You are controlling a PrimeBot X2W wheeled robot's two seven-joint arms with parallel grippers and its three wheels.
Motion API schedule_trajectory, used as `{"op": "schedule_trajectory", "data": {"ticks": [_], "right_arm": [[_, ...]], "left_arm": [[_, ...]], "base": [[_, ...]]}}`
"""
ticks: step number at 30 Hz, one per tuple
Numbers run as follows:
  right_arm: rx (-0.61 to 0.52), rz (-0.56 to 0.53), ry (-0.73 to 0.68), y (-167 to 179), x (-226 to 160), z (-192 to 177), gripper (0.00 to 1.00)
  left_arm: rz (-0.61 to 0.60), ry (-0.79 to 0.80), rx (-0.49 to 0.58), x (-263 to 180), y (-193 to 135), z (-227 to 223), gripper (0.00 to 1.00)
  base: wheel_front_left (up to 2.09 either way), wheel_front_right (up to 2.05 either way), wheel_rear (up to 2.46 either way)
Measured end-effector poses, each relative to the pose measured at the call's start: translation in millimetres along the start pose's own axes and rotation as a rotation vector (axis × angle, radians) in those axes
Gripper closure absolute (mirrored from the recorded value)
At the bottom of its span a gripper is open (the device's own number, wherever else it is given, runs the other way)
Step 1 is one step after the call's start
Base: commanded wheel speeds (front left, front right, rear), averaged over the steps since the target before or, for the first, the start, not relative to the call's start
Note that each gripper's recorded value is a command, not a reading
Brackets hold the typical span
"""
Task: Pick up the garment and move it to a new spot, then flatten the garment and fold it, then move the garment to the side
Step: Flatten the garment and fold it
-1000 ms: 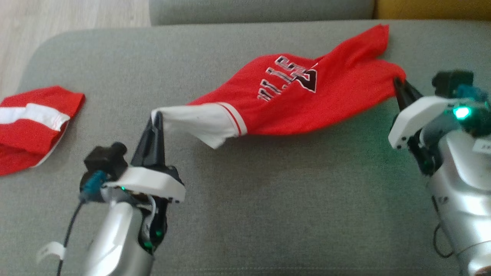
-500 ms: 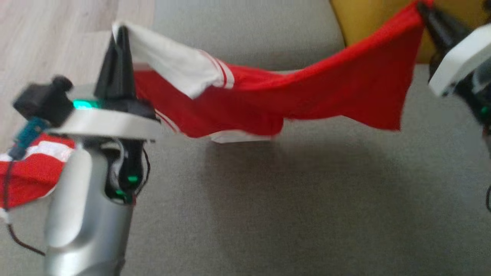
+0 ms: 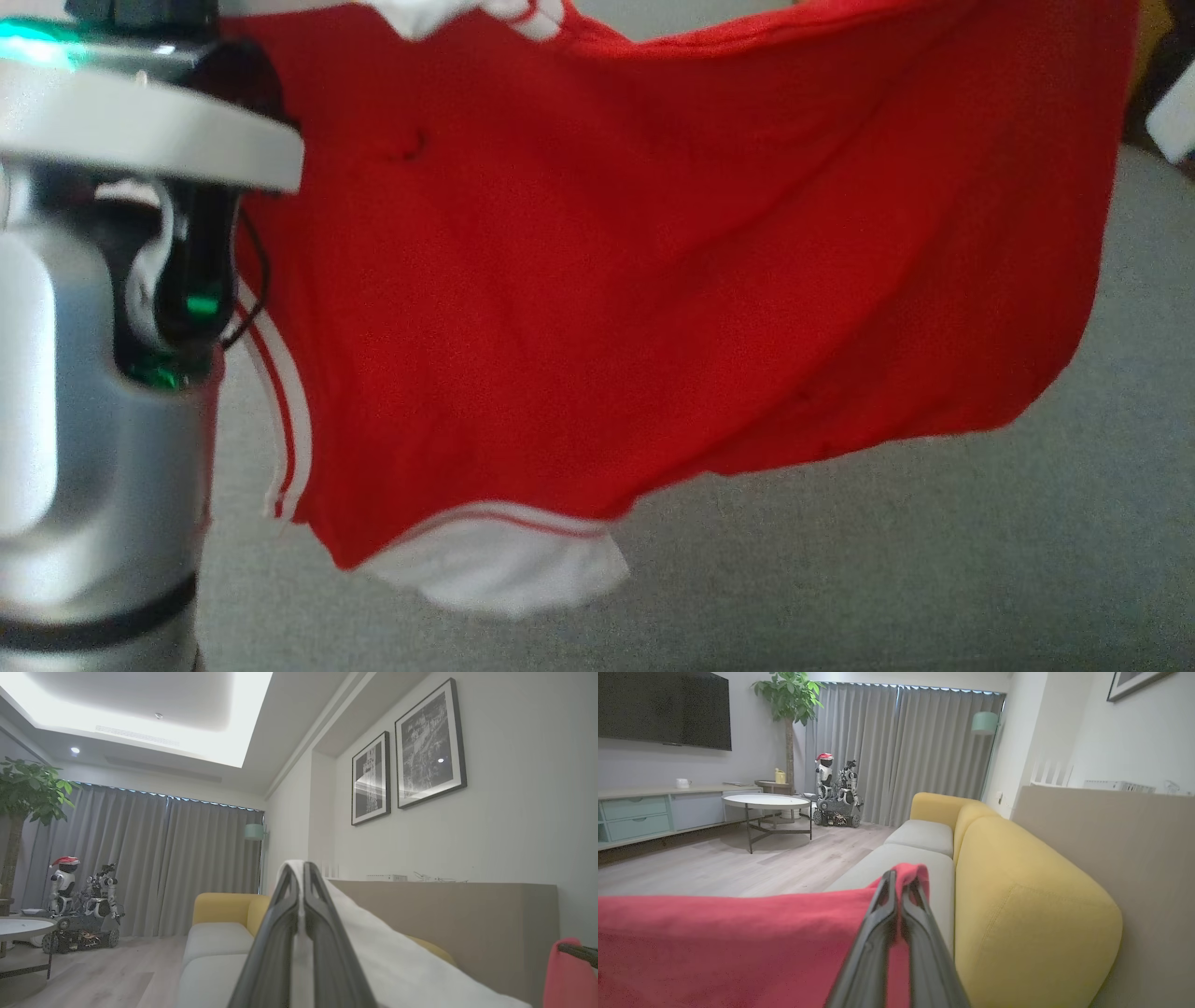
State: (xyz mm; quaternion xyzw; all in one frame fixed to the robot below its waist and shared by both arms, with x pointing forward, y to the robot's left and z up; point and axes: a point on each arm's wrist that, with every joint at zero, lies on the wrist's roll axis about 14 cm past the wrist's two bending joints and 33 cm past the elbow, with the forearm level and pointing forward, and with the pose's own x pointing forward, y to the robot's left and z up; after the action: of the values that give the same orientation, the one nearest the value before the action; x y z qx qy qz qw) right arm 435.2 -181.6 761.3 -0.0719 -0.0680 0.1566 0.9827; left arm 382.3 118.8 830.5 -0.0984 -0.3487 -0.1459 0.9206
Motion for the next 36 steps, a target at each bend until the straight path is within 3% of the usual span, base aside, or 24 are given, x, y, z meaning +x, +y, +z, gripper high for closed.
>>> {"op": "schedule_trajectory", "data": {"ticks": [5,8,15,22,25,29,36], "right_arm": [[0.096,0.016,0.064,5,36,-25,1.0],[0.074,-0.005,0.053,-5,84,-29,1.0],[0.079,-0.065,-0.071,-29,163,-40,1.0],[0.105,-0.107,-0.21,-39,202,-43,1.0],[0.164,-0.114,-0.19,-36,214,-67,1.0],[0.221,-0.119,-0.084,-29,219,-125,1.0],[0.308,-0.101,0.174,4,190,-247,1.0]], "left_arm": [[0.015,0.153,0.027,26,23,-60,1.0],[0.056,0.187,0.051,63,51,-99,1.0],[0.133,0.08,0.056,127,91,-128,1.0],[0.166,0.013,0.055,147,111,-140,1.0],[0.158,0.073,0.072,140,117,-163,1.0],[0.163,0.189,0.057,115,123,-209,1.0],[0.196,0.484,0.074,17,141,-299,1.0]], "base": [[0.0,0.0,0.0],[0.0,0.0,0.0],[0.0,0.0,0.0],[0.0,0.0,0.0],[0.0,0.0,0.0],[0.0,0.0,0.0],[0.0,0.0,0.0]]}}
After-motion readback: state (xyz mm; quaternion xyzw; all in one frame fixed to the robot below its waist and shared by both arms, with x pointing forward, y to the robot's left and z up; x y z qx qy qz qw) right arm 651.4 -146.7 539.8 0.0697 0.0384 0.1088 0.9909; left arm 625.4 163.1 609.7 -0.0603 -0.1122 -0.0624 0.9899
